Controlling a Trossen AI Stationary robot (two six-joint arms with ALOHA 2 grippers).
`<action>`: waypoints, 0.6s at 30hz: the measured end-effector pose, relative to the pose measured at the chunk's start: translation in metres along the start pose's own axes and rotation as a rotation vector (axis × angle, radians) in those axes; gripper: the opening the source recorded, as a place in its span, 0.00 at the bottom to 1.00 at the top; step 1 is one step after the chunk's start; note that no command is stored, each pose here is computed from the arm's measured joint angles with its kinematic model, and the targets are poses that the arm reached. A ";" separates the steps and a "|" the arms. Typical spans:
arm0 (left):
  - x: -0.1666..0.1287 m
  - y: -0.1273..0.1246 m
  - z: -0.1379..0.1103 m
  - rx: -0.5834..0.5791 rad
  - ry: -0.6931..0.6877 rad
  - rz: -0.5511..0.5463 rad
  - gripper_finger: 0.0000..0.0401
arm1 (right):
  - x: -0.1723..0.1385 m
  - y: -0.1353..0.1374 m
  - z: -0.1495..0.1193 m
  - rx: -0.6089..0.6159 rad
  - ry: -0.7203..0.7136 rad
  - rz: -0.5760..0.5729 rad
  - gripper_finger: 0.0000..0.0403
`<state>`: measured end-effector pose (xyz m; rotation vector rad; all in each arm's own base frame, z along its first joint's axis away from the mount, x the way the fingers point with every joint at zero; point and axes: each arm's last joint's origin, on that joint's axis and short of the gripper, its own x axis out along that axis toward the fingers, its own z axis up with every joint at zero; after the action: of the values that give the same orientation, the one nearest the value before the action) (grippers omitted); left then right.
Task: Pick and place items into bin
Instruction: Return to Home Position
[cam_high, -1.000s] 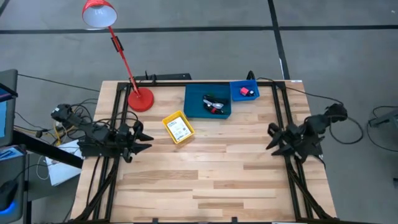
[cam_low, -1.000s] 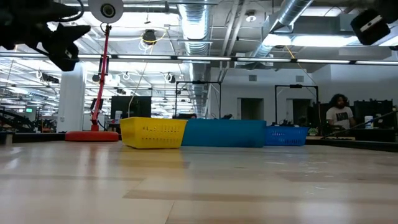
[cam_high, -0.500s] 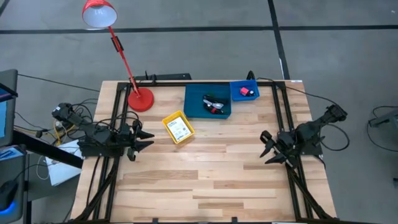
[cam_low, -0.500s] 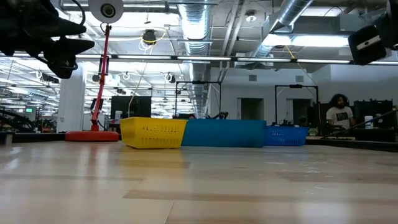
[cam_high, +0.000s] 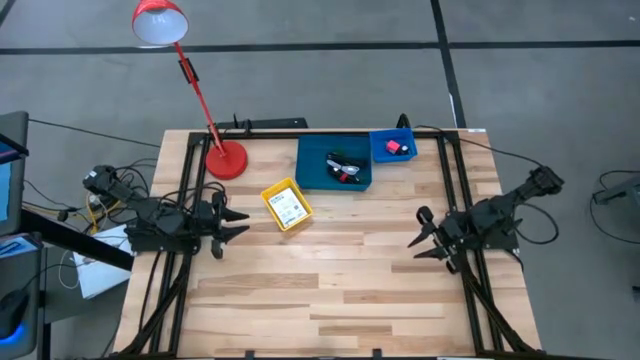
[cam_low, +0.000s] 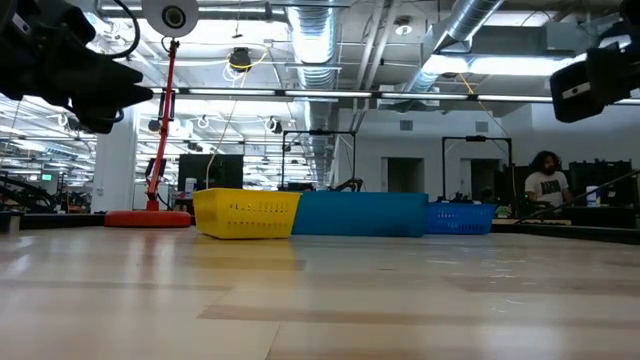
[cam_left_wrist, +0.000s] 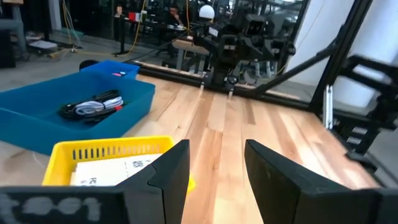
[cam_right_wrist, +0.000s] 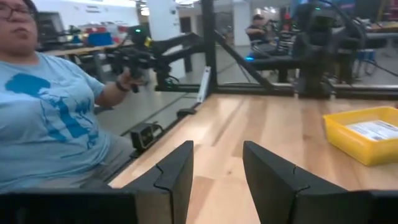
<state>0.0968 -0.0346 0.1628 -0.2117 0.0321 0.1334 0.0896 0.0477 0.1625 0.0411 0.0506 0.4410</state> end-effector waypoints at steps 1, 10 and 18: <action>0.000 0.000 0.000 0.016 0.003 0.001 0.37 | 0.000 -0.001 0.000 0.009 0.004 -0.016 0.33; 0.000 0.000 0.000 0.041 0.004 0.001 0.37 | 0.003 -0.006 -0.003 0.032 0.033 -0.093 0.33; 0.000 0.000 -0.001 0.041 0.005 0.001 0.37 | 0.003 -0.006 -0.003 0.032 0.034 -0.093 0.33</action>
<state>0.0970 -0.0348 0.1623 -0.1708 0.0399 0.1326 0.0947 0.0436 0.1592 0.0626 0.0929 0.3479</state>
